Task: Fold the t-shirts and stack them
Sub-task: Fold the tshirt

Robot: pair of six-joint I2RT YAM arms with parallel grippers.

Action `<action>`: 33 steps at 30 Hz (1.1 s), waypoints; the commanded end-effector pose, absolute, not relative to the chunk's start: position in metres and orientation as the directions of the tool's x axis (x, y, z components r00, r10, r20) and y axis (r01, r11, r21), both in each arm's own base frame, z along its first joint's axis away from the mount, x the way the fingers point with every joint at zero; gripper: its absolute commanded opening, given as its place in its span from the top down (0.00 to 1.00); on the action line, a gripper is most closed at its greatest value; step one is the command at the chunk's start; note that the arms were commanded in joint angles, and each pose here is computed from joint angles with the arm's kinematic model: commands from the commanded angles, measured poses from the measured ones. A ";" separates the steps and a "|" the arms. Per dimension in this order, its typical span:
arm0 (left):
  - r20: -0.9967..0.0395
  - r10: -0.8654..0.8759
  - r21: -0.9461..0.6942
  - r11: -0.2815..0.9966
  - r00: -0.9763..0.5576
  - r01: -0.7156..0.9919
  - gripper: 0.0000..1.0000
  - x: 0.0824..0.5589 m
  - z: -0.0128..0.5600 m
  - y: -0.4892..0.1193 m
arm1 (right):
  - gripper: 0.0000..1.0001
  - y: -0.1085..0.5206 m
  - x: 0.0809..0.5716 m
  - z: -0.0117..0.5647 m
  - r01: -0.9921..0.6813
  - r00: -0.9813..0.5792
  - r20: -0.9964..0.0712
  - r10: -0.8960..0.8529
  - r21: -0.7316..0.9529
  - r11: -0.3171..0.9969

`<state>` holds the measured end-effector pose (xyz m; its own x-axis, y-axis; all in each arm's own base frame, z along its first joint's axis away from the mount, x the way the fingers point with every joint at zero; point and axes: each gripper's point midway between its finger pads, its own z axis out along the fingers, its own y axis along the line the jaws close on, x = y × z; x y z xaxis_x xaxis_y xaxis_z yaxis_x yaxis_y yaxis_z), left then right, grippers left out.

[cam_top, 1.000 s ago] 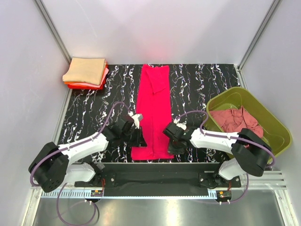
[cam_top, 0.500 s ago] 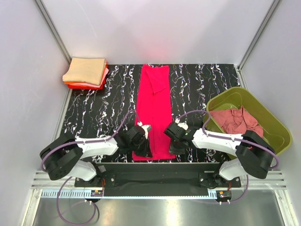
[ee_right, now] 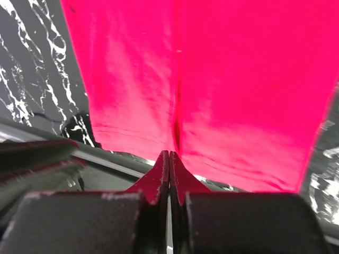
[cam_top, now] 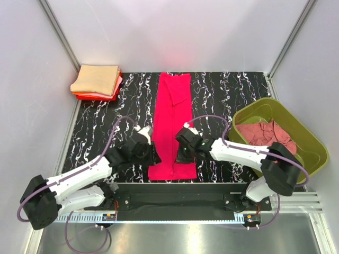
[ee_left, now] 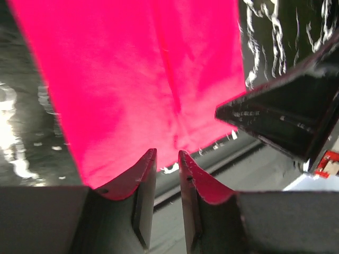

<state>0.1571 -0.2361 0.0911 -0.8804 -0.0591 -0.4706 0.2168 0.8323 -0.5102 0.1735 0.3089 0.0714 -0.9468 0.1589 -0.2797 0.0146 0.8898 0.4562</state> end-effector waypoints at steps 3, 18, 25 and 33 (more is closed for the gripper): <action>-0.411 -0.084 -0.455 0.882 -0.908 0.124 0.73 0.147 0.054 -0.201 | 1.00 0.344 0.172 0.066 -0.044 -0.963 -0.249 0.103 0.522 0.852; -0.291 -0.070 -0.494 0.865 -0.954 0.088 0.76 0.114 0.017 -0.194 | 1.00 0.326 0.151 0.012 0.001 -0.983 -0.162 0.083 0.450 0.893; -0.341 -0.066 -0.474 0.874 -0.938 0.110 0.68 0.121 0.041 -0.191 | 0.93 0.329 0.152 0.052 -0.017 -0.978 -0.189 0.091 0.501 0.865; -0.371 -0.086 -0.445 0.890 -0.925 0.096 0.59 0.128 0.044 -0.185 | 0.74 0.284 0.143 0.054 0.059 -0.969 -0.193 0.158 0.437 0.897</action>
